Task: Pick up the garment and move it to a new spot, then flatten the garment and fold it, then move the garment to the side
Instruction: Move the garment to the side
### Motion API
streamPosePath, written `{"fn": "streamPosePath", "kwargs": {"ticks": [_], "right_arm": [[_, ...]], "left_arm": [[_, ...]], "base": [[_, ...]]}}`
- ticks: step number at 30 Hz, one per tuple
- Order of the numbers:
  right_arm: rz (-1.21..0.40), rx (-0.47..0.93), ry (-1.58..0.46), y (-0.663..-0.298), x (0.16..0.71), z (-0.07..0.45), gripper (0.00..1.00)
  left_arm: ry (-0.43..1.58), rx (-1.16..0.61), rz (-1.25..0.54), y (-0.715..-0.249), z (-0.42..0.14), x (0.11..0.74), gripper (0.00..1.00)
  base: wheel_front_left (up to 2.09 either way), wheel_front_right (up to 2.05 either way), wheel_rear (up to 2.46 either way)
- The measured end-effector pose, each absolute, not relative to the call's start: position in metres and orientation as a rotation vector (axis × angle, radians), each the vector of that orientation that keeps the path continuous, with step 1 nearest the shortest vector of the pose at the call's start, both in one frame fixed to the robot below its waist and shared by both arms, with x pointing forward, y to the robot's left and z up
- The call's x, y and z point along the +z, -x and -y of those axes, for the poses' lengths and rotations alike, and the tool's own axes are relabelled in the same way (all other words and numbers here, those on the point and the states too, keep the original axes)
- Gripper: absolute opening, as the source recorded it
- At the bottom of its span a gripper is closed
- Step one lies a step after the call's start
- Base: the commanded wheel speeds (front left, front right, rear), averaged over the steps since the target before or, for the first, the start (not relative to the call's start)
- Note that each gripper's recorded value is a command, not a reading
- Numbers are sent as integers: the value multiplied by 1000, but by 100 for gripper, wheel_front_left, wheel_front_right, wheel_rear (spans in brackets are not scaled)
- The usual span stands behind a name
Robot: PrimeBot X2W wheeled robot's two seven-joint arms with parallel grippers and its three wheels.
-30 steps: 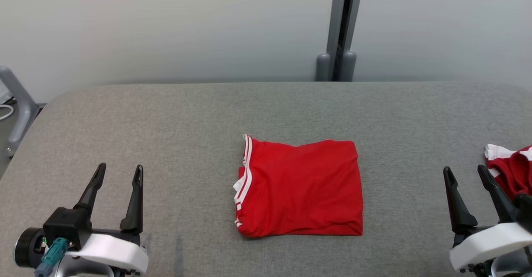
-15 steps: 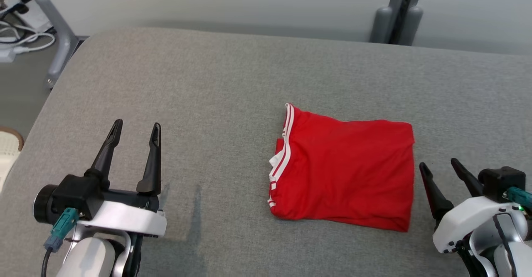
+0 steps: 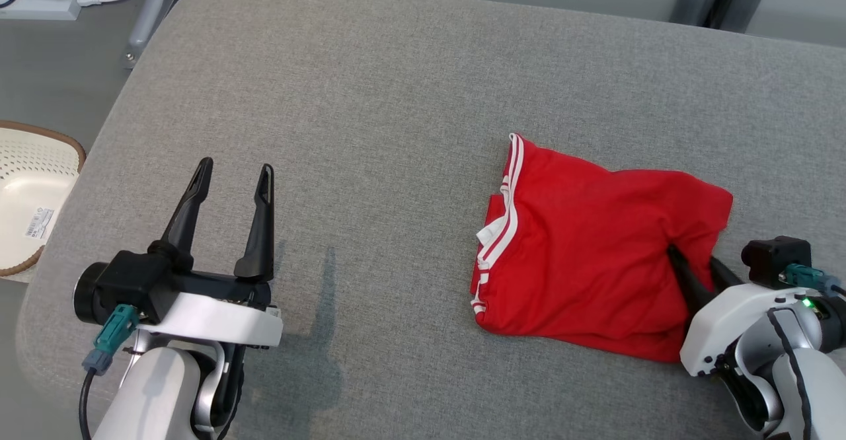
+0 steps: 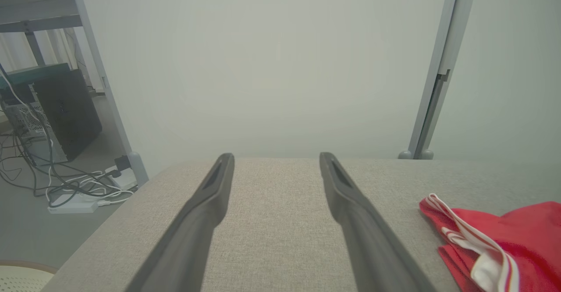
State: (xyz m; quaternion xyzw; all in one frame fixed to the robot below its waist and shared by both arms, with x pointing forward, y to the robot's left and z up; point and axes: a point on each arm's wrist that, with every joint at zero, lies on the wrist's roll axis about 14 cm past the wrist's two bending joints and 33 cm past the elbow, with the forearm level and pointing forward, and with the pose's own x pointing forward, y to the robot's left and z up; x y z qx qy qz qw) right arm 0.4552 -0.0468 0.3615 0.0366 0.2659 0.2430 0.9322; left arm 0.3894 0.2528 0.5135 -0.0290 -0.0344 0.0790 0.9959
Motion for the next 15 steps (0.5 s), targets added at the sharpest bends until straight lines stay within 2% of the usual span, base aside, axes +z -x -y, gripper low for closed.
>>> {"fn": "streamPosePath", "kwargs": {"ticks": [7, 15], "right_arm": [[-513, 510, -55, -455, 372, 50, 0], [-426, 472, 21, -442, 404, 84, 0]], "left_arm": [[52, 153, 94, -393, -252, 520, 100], [58, 59, 111, -408, -225, 522, 100]], "base": [[0, 0, 0], [0, 0, 0]]}}
